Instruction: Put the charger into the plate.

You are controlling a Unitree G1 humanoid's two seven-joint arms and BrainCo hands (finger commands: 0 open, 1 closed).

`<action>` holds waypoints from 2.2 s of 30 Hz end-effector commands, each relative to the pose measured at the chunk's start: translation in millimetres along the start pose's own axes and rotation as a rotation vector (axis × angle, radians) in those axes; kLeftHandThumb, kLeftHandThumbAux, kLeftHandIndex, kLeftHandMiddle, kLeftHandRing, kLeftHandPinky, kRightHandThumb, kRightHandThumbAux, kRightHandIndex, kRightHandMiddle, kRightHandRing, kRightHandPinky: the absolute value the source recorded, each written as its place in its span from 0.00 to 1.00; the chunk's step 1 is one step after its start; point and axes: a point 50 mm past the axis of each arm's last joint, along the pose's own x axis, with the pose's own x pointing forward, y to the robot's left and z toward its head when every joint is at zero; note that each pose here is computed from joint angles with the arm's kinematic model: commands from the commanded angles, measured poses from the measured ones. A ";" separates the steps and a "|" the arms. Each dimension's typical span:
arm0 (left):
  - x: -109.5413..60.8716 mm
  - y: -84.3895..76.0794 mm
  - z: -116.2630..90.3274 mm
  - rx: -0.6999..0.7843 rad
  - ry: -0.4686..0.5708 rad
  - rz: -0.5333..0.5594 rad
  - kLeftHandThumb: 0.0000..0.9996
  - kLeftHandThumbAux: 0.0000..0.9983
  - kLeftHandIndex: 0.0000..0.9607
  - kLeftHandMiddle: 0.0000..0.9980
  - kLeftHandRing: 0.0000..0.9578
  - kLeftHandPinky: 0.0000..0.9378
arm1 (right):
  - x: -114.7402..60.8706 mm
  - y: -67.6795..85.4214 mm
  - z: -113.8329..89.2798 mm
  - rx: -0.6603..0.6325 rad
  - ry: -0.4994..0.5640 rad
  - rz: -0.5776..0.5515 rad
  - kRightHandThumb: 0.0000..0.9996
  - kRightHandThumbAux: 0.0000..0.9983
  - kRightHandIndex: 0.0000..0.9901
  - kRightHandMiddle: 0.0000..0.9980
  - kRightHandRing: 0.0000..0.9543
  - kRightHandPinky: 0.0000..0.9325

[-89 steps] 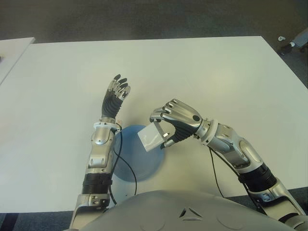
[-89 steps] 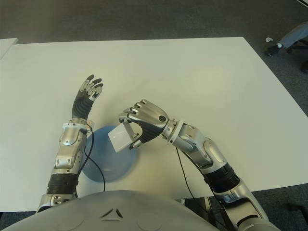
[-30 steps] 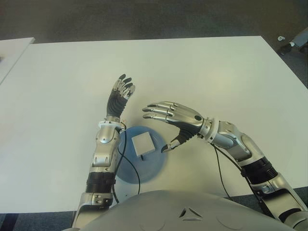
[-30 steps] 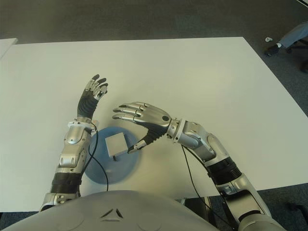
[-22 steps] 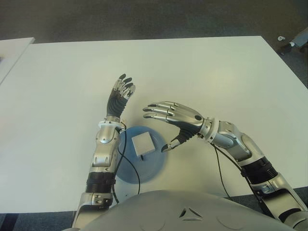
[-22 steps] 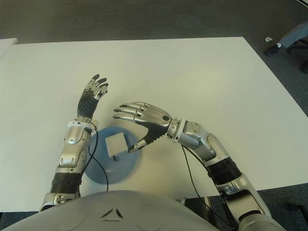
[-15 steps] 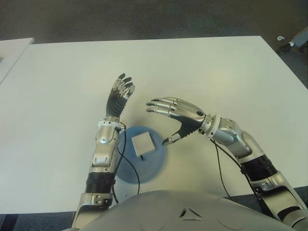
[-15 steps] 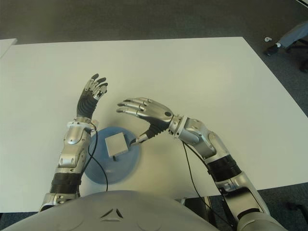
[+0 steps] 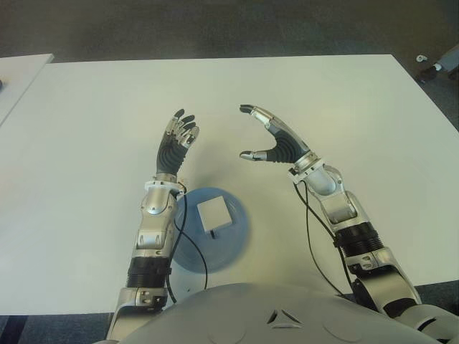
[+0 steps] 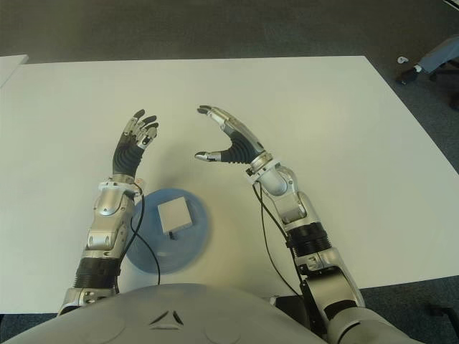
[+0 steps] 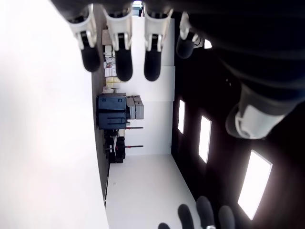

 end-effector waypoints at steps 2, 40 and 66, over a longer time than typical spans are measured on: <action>-3.3 3.8 -7.2 0.008 0.033 0.005 0.00 0.52 0.02 0.18 0.18 0.17 | -2.7 -0.4 -14.2 0.130 0.141 -0.066 0.10 0.56 0.01 0.03 0.01 0.01; -2.3 12.1 -13.5 0.030 0.030 0.002 0.00 0.53 0.02 0.18 0.17 0.15 | -10.8 14.6 -50.3 0.485 0.495 -0.189 0.19 0.72 0.01 0.00 0.00 0.00; -1.7 16.6 -15.6 0.039 0.032 0.017 0.00 0.51 0.02 0.17 0.17 0.15 | -14.2 23.8 -74.4 0.555 0.592 -0.158 0.11 0.68 0.00 0.00 0.00 0.00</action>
